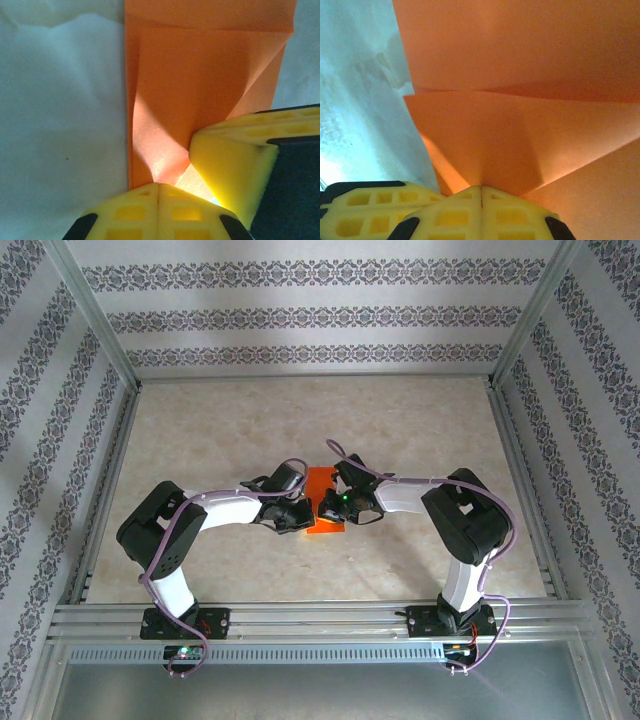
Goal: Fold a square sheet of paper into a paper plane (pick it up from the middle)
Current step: Fold the triangle a second time at the center of the table.
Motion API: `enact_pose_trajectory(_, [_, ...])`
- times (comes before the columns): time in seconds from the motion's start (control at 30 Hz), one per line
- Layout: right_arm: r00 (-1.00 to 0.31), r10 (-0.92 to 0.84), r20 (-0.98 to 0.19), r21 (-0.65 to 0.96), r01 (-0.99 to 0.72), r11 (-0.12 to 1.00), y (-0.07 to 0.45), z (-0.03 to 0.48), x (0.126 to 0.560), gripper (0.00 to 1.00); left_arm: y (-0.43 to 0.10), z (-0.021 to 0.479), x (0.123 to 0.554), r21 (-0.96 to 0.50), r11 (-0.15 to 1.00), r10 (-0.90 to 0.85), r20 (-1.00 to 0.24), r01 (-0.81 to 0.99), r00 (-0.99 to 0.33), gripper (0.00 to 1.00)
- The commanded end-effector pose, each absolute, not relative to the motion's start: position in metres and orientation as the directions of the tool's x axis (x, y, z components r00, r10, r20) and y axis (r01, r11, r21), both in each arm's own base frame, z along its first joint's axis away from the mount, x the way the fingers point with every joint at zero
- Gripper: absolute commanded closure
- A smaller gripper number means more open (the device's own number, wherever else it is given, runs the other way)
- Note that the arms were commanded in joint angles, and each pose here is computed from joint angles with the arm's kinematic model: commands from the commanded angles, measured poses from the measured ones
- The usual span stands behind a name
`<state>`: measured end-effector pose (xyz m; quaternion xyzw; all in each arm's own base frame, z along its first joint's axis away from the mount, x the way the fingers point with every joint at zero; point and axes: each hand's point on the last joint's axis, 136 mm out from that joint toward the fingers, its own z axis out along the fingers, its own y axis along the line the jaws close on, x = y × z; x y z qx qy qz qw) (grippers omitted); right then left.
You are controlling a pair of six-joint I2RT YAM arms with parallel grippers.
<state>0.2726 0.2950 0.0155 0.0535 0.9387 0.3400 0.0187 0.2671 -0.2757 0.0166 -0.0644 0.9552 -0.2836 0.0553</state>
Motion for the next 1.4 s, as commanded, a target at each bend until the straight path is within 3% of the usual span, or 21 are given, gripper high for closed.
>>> enact_pose_trajectory(0.0, [-0.994, 0.101, 0.036, 0.636, 0.101, 0.765, 0.297, 0.008, 0.269, 1.0, -0.254, -0.012, 0.245, -0.452, 0.88, -0.17, -0.003, -0.15, -0.986, 1.0])
enact_pose_trajectory(0.37, [-0.985, 0.173, -0.003, 0.609, 0.135, 0.782, 0.26, 0.005, 0.307, 1.0, -0.223, -0.028, 0.222, -0.309, 0.933, -0.176, 0.063, -0.187, -0.982, 1.0])
enact_pose_trajectory(0.63, [-0.968, 0.251, -0.022, 0.604, 0.187, 0.775, 0.222, 0.0, 0.344, 1.0, -0.227, -0.026, 0.225, -0.326, 0.929, -0.162, 0.069, -0.176, -0.984, 1.0])
enact_pose_trajectory(0.83, [-0.959, 0.264, -0.099, 0.639, 0.142, 0.756, 0.211, 0.031, 0.36, 1.0, -0.234, -0.024, 0.23, -0.346, 0.924, -0.151, 0.068, -0.165, -0.986, 1.0])
enact_pose_trajectory(1.03, [-0.962, 0.209, -0.178, 0.672, 0.037, 0.74, 0.23, 0.065, 0.341, 1.0, -0.237, -0.022, 0.233, -0.353, 0.921, -0.148, 0.067, -0.163, -0.987, 1.0])
enact_pose_trajectory(1.37, [-0.995, 0.06, -0.074, 0.705, -0.01, 0.71, 0.283, 0.038, 0.306, 1.0, -0.239, -0.02, 0.234, -0.36, 0.92, -0.141, 0.064, -0.154, -0.988, 1.0])
